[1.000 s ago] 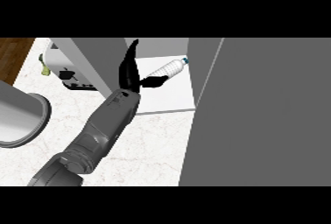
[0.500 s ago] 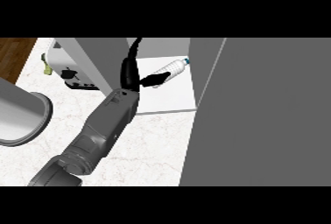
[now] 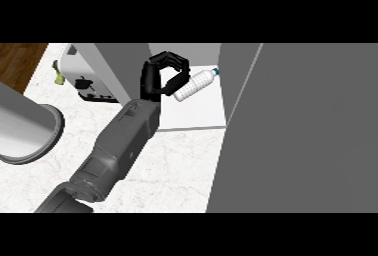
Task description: Pick up the bottled water, place it into the cabinet and close the cabinet
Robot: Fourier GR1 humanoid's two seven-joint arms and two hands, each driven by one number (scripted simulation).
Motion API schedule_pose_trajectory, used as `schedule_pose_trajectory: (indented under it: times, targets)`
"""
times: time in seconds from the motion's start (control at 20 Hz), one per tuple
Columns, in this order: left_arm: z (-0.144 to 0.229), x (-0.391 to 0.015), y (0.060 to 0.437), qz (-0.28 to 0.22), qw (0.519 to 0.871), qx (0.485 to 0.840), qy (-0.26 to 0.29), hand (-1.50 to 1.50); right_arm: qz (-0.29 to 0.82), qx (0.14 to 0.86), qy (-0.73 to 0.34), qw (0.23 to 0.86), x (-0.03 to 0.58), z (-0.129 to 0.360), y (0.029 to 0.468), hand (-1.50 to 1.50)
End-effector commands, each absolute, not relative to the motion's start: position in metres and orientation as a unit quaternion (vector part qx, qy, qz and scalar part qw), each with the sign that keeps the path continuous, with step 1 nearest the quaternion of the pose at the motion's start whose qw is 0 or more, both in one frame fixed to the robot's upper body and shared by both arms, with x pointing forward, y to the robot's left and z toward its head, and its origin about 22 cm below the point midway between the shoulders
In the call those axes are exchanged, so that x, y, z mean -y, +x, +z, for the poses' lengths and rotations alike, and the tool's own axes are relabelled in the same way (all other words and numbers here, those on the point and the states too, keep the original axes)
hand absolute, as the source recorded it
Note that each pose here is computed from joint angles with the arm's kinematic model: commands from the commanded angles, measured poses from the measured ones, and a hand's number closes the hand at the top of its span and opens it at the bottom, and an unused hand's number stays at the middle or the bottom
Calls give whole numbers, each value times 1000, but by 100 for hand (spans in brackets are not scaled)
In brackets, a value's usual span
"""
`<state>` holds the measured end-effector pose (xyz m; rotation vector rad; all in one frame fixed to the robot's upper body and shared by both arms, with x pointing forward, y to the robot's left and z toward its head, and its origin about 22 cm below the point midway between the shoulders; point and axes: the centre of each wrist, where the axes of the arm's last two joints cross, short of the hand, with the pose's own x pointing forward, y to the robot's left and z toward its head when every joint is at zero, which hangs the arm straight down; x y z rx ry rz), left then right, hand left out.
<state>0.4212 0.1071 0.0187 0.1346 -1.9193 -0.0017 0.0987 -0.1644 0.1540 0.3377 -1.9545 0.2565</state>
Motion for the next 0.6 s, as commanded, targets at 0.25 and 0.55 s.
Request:
schedule_pose_trajectory:
  times: [0.25, 0.55]
  targets:
    - [8, -110, 409, 10, 589, 803, -92, 150, 103, 837, 126, 522, 177, 180, 82, -150]
    - [8, -102, 388, 14, 591, 790, -160, 150, 92, 835, 112, 531, 176, 176, 84, -150]
